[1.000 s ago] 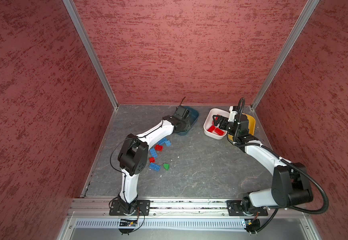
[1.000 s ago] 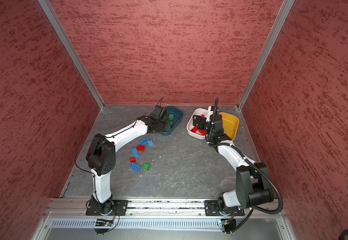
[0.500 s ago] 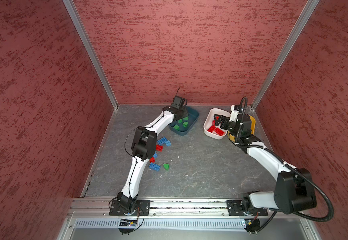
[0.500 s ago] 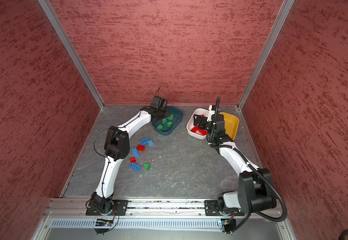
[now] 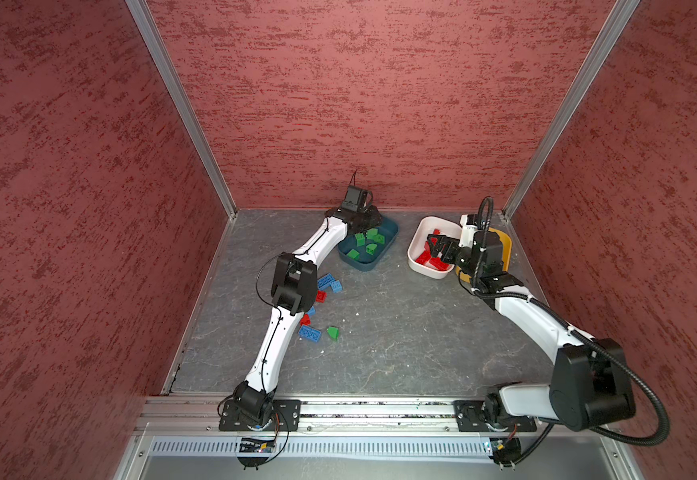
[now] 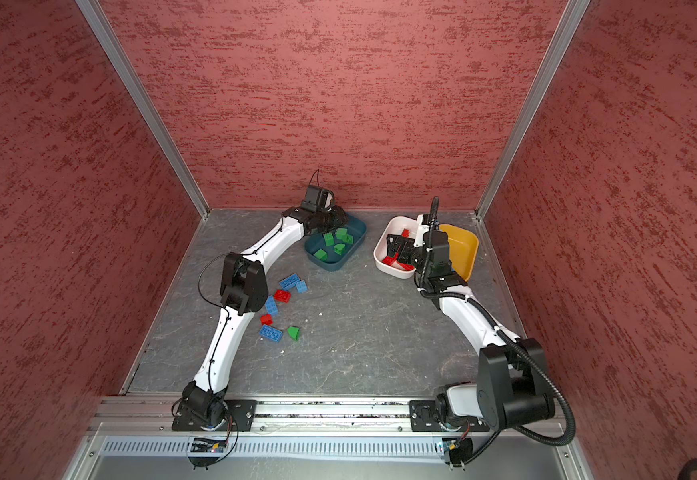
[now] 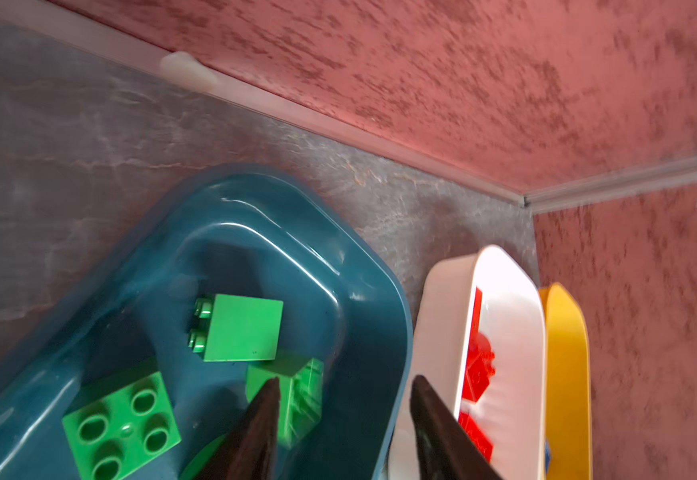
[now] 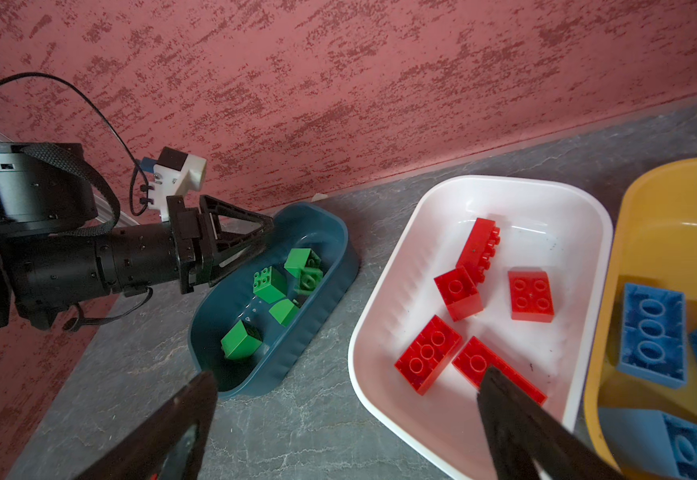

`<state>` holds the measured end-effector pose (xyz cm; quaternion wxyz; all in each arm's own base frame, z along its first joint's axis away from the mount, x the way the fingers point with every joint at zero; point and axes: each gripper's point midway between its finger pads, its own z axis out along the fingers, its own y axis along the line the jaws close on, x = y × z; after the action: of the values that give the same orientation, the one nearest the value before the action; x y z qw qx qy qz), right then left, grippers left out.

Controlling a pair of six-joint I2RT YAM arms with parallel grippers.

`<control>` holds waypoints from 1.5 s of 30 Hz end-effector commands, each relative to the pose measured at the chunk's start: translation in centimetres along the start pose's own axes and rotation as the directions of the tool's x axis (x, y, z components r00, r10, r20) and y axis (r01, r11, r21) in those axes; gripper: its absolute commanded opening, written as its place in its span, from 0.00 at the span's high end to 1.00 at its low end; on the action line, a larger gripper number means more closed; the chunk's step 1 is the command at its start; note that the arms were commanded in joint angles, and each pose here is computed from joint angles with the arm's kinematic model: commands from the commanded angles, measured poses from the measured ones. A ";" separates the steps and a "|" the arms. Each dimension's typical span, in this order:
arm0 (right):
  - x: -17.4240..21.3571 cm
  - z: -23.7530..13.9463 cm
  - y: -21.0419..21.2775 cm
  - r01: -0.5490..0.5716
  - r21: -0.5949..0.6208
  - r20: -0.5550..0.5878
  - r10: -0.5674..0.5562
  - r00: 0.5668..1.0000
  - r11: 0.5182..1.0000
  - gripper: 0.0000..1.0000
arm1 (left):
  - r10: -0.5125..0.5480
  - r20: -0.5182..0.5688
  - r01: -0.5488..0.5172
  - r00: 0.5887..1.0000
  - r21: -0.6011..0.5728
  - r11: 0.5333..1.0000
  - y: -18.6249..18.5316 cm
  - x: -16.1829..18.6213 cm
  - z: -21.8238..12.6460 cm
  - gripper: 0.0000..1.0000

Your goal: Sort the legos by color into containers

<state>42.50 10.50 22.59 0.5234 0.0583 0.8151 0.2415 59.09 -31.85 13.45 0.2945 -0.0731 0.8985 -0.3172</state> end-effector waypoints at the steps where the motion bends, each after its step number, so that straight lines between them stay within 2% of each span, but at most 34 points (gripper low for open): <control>1: 0.0 0.4 0.9 -0.013 -0.047 -0.019 0.012 1.000 0.999 0.01 | 0.015 -0.031 -0.013 0.999 0.034 0.999 -0.9 0.3 -0.6 0.35; 3: 0.2 0.7 1.4 -0.004 -0.067 -0.034 0.002 0.999 0.998 0.01 | 0.030 -0.035 -0.029 0.999 0.042 0.999 -1.3 0.2 -1.2 0.29; 9: 1.8 1.6 4.1 0.117 -0.122 -0.066 -0.126 0.990 0.986 0.01 | 0.089 -0.020 -0.089 0.996 0.037 0.995 -2.0 0.7 -4.1 0.13; 13: 3.0 2.4 6.0 0.157 -0.139 -0.078 -0.169 0.982 0.978 0.01 | 0.115 0.007 -0.115 0.993 -0.049 0.992 -0.3 1.5 -7.0 0.00; 15: 4.0 3.2 6.3 0.173 -0.126 -0.086 -0.184 0.979 0.977 0.01 | 0.138 0.009 -0.137 0.990 -0.104 0.985 1.1 2.4 -8.5 0.01; 17: 4.2 3.7 6.3 0.164 -0.099 -0.078 -0.172 0.982 0.981 0.01 | 0.208 -0.004 -0.206 0.978 -0.149 0.967 2.4 3.5 -10.4 0.01; 19: 3.9 4.1 5.9 0.145 -0.067 -0.070 -0.149 0.986 0.987 0.01 | 0.324 -0.048 -0.327 0.945 -0.217 0.920 3.9 4.5 -12.5 0.01; 21: 3.5 4.3 5.3 0.137 -0.028 -0.056 -0.138 0.989 0.990 0.01 | 0.460 -0.130 -0.478 0.878 -0.287 0.830 5.8 5.8 -14.7 0.01; 22: 3.2 4.4 5.1 0.136 -0.008 -0.046 -0.137 0.990 0.991 0.01 | 0.515 -0.180 -0.544 0.838 -0.330 0.771 7.2 6.4 -15.7 0.01; 24: 2.6 4.6 4.7 0.141 0.020 -0.029 -0.140 0.990 0.990 0.01 | 0.566 -0.290 -0.636 0.772 -0.365 0.680 9.9 7.9 -17.5 0.01; 26: 2.2 4.9 4.4 0.147 0.046 -0.016 -0.146 0.989 0.988 0.01 | 0.553 -0.401 -0.681 0.731 -0.366 0.635 12.7 9.7 -18.9 0.01; 30: 1.5 5.3 3.8 0.139 0.093 0.000 -0.140 0.990 0.986 0.01 | 0.478 -0.488 -0.665 0.730 -0.347 0.661 15.9 12.2 -20.2 0.01; 33: 1.4 5.6 3.7 0.123 0.098 0.011 -0.125 0.992 0.988 0.01 | 0.454 -0.525 -0.659 0.720 -0.309 0.686 16.8 13.2 -19.9 0.09; 37: 1.4 6.0 3.8 0.130 0.103 -0.010 -0.130 0.991 0.986 0.01 | 0.452 -0.583 -0.688 0.676 -0.279 0.670 17.5 13.7 -19.1 0.18; 45: 1.7 5.9 3.0 0.138 0.140 -0.019 -0.137 0.990 0.980 0.01 | 0.457 -0.655 -0.733 0.602 -0.226 0.641 19.1 14.3 -16.5 0.21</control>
<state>45.84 16.28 19.59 0.5174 0.0262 0.8404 0.1593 38.91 -12.60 5.90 0.1093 0.2400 0.9642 0.0272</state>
